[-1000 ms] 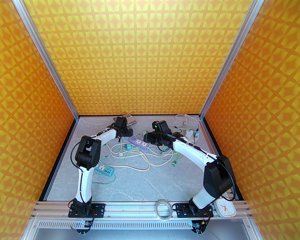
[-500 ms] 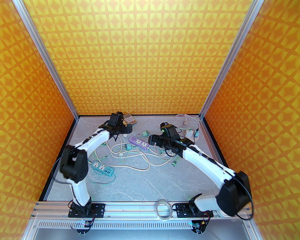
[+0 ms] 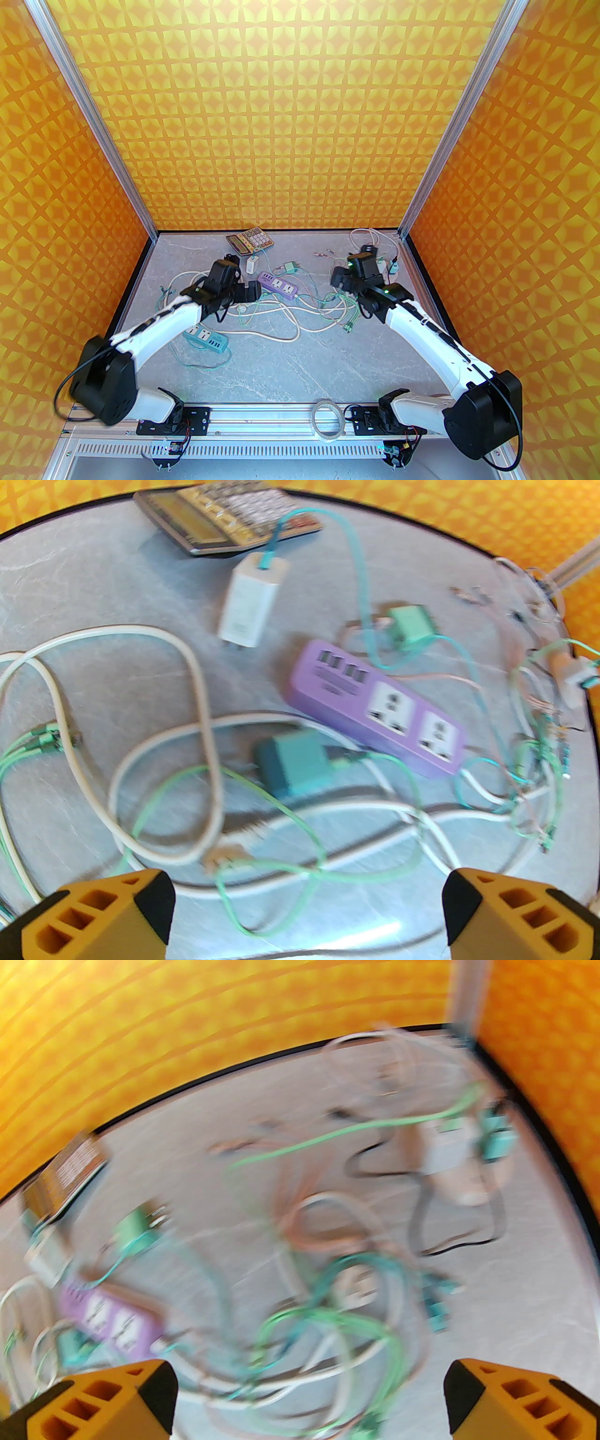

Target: Pull the plug off the socket

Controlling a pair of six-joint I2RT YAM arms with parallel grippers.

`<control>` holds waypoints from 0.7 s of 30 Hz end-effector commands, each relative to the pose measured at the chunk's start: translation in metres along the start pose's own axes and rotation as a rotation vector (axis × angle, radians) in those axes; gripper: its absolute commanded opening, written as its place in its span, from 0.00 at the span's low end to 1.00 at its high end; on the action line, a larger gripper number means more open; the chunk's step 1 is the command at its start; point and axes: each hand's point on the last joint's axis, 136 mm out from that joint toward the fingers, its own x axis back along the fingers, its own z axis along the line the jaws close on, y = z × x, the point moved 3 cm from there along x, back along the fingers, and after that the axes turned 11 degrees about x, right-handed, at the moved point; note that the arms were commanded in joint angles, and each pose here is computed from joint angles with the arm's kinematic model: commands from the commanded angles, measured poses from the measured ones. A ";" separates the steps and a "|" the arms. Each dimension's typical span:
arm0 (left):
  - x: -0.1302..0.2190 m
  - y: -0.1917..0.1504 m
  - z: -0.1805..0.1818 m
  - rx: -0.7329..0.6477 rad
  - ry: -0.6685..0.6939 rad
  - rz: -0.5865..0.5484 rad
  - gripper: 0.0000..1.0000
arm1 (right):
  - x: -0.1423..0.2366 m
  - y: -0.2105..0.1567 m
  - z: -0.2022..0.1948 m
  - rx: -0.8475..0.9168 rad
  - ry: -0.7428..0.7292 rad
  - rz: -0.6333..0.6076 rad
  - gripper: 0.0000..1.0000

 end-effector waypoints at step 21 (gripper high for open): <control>0.010 -0.012 -0.061 -0.111 -0.175 -0.044 0.99 | -0.179 0.074 -0.149 -0.526 -0.008 0.180 0.86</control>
